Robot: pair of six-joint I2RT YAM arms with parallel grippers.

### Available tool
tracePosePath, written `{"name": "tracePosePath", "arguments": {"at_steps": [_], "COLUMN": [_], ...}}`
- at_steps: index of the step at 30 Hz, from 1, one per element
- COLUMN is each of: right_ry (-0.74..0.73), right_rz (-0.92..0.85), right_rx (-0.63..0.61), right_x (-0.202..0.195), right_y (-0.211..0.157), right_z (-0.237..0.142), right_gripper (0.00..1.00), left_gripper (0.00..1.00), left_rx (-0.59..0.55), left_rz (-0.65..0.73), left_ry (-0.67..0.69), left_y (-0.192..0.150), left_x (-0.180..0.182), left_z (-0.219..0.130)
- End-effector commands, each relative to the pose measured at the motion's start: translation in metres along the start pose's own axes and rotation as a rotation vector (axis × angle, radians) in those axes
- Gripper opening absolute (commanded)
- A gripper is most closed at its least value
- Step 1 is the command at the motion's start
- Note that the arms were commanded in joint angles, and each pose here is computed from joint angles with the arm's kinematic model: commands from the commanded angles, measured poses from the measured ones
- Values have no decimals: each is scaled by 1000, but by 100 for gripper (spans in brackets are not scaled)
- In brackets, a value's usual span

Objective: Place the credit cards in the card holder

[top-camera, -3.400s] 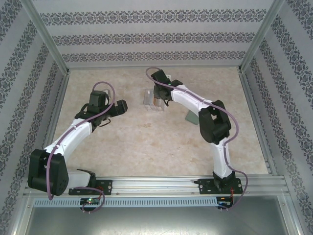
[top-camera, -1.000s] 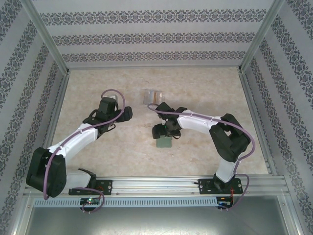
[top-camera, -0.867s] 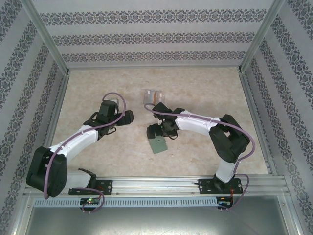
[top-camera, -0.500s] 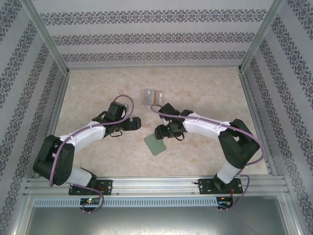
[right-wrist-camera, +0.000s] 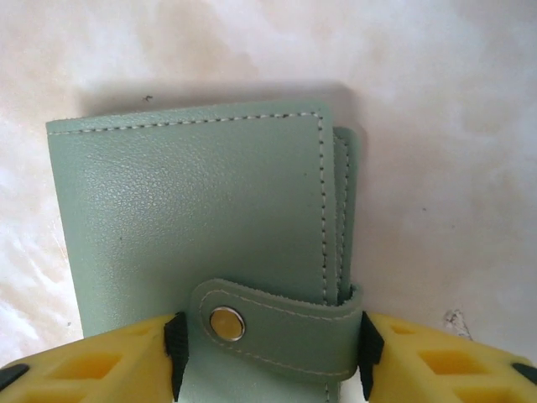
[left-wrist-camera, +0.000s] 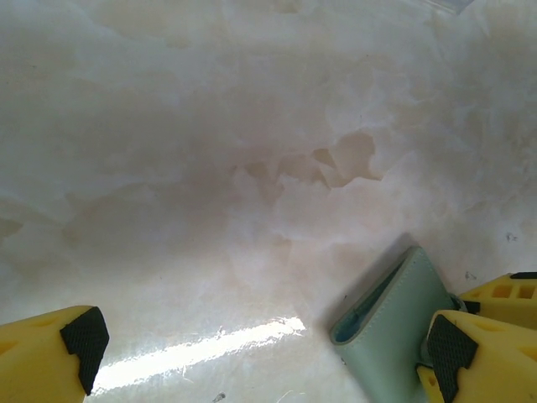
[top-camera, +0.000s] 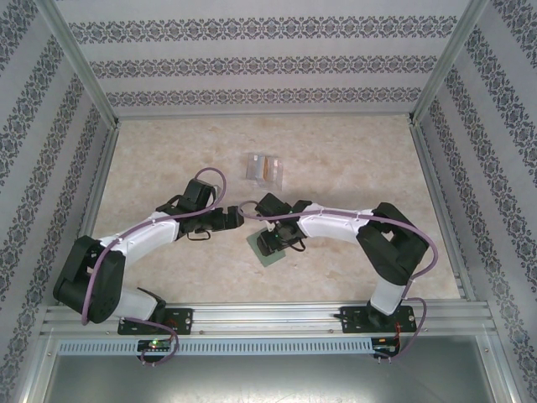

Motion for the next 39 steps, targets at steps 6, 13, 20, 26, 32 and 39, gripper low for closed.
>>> {"name": "tracePosePath", "arguments": {"at_steps": [6,13,20,26,32,39], "right_ry": [13,221,351,397,369,196], "right_rz": [92,316,408,436,403,190], "right_rx": [0,5,9,5,-67,-176], "right_x": [-15,-36,-39,-41,-46,-31], "right_y": [9,25,35,38,36,32], "right_z": [10,9,12,9,-3,-19], "right_gripper": [51,49,48,46,47,41], "left_gripper": [99,99,93,73,38,38], "left_rx": [-36,-56,-56,-23,-3,32], "left_rz": [-10,-15,-56,-77,-101,-96], "left_ry": [-33,-79,-251,-297,-314,-331], "left_y": [7,13,11,1,0,-9], "left_x": [-7,-13,-40,-46,-47,-46], "left_z": [-2,3,33,51,58,60]}}
Point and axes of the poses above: each hand's point on the last joint's axis, 136 mm out from that joint toward the fingers, its own z axis out along the fingers, its own x axis along the line the jaws close on, y = z × x, the point moved 5 cm from there along -z, back along the fingers, and after that the axes turned 14 degrees about z, right-handed, at the moved point
